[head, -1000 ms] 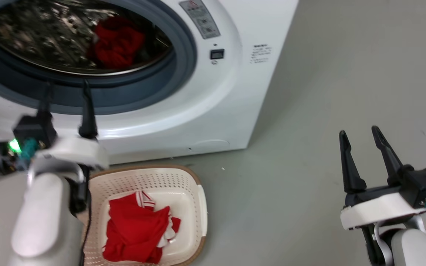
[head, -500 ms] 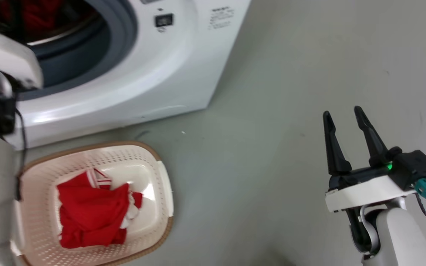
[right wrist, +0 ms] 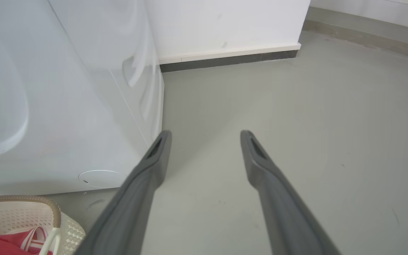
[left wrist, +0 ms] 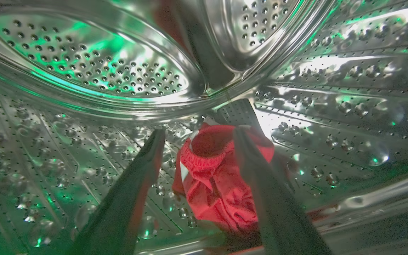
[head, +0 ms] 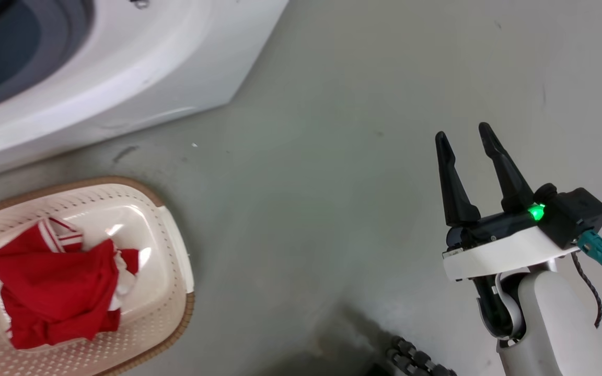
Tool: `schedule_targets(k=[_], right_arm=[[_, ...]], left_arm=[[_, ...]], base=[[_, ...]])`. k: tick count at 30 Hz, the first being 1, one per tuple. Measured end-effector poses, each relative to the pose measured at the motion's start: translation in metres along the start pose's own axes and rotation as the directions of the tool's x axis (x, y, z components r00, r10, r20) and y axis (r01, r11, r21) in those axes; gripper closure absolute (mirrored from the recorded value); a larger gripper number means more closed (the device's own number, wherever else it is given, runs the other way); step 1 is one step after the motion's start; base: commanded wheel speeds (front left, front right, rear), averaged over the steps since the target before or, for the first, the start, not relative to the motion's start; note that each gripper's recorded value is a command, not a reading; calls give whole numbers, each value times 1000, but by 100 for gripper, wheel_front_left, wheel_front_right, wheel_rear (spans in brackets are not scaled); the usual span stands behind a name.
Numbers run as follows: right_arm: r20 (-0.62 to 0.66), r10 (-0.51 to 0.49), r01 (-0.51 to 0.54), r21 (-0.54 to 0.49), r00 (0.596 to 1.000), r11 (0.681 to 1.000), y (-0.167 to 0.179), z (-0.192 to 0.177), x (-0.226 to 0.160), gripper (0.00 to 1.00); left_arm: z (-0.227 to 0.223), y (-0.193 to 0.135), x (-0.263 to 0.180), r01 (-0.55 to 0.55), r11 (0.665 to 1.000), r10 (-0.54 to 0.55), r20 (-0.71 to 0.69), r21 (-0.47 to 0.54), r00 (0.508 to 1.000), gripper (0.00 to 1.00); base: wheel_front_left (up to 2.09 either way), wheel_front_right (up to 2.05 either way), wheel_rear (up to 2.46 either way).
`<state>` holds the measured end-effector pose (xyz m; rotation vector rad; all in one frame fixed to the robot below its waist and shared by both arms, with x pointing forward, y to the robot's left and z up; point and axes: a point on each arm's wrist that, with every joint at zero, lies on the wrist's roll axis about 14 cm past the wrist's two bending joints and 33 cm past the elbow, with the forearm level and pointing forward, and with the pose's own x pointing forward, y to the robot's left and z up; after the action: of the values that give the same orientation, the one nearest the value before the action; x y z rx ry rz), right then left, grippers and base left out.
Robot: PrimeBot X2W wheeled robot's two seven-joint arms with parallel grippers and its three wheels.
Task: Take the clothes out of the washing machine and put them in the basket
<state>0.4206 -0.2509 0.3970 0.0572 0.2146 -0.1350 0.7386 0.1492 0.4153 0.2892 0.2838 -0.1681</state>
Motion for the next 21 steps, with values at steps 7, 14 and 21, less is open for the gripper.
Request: schedule_targets(k=[7,14,21], right_arm=[[-59,-11,11,0,998,1000,-4,-21,4,0],[-109,-25,25,-2,994,1000,-7,-38,5,0],[-131,-33,32,-6,991,999,-10,-44,4,0]], left_arm=[[-16,0,37,8,998,-2,-101,54,995,0],[-69,-12,55,42,996,-19,-288,76,958,0],[-100,-15,61,41,996,-9,-384,74,923,0]], base=[[0,0,0],[0,0,0],[0,0,0]])
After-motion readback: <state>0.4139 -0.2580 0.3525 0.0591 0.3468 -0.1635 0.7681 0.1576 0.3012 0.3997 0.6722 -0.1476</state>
